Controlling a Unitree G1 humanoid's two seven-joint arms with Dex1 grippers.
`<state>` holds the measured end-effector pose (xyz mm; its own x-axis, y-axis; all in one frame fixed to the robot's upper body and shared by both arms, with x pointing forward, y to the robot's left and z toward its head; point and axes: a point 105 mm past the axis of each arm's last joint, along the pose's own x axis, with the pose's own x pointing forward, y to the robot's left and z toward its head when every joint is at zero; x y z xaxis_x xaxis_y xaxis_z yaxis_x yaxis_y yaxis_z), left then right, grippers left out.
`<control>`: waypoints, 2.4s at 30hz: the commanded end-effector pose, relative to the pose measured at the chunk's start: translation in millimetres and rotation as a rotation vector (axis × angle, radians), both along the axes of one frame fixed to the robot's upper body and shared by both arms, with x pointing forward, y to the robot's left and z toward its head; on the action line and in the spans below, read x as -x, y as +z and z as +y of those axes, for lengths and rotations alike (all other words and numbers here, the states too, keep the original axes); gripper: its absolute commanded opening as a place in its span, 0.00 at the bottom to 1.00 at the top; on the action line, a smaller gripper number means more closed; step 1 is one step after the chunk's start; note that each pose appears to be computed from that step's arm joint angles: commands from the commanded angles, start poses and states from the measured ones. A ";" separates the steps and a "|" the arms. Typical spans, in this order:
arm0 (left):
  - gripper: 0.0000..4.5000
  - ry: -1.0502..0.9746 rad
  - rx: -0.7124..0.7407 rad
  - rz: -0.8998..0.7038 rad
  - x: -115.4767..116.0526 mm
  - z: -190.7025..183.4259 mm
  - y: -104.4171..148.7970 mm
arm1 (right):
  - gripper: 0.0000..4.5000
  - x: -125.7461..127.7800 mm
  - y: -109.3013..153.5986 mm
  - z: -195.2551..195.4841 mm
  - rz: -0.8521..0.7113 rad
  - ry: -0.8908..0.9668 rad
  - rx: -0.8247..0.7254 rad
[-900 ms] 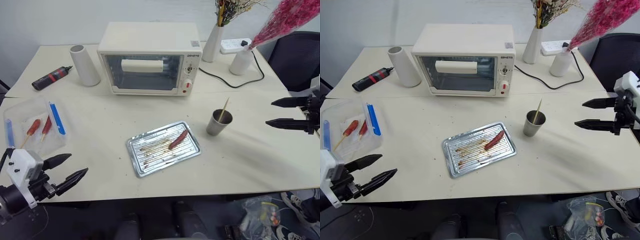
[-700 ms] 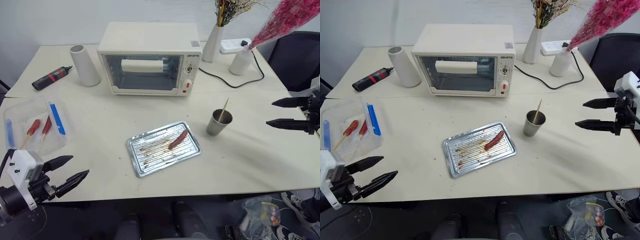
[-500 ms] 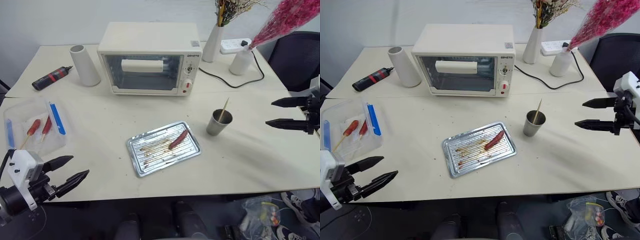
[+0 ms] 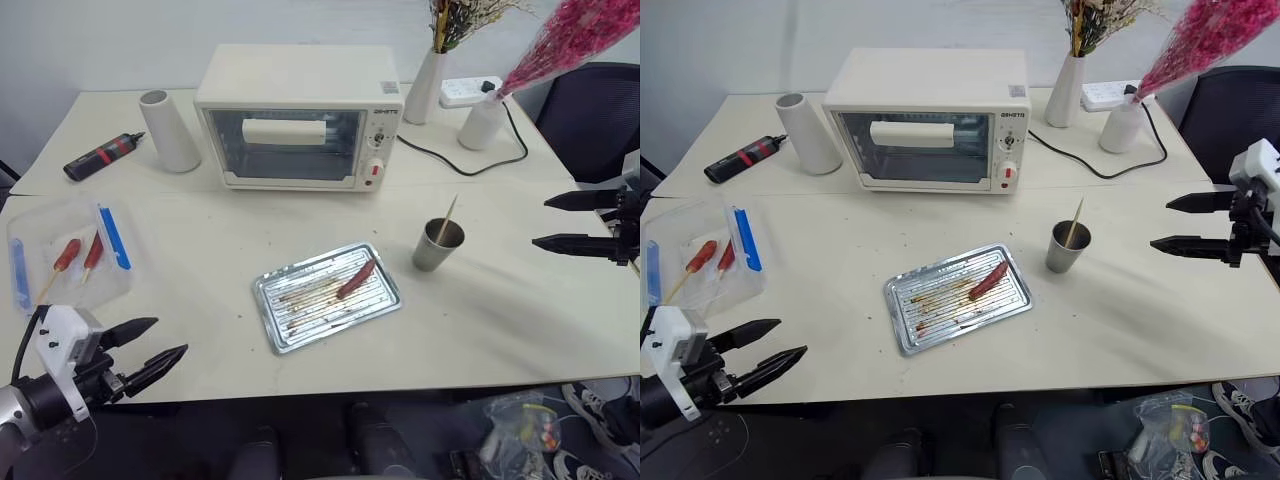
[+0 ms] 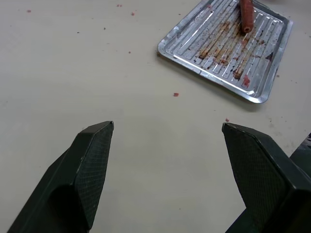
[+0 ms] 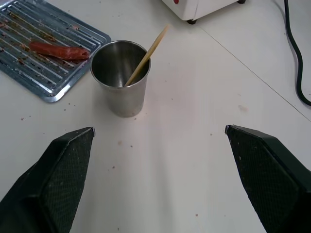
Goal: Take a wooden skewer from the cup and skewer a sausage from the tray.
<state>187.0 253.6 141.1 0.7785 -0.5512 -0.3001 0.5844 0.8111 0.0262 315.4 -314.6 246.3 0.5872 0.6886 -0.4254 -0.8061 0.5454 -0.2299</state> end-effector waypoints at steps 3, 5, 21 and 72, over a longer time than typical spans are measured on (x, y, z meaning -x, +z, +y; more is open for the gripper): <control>0.84 0.008 -0.014 -0.047 -3.5 3.0 7.6 | 1.00 2.0 9.7 -1.3 -0.044 0.003 0.005; 0.92 0.000 0.009 -0.053 -5.1 2.2 11.7 | 1.00 -1.3 10.7 -1.4 -0.042 -0.021 -0.016; 0.99 -0.485 0.085 -0.106 -16.9 -80.3 78.9 | 1.00 -20.2 -4.2 60.5 -0.036 -0.262 -0.308; 1.00 -0.511 0.163 -0.348 -62.0 -129.5 111.9 | 0.01 -29.6 114.5 132.5 -0.039 -0.233 -0.749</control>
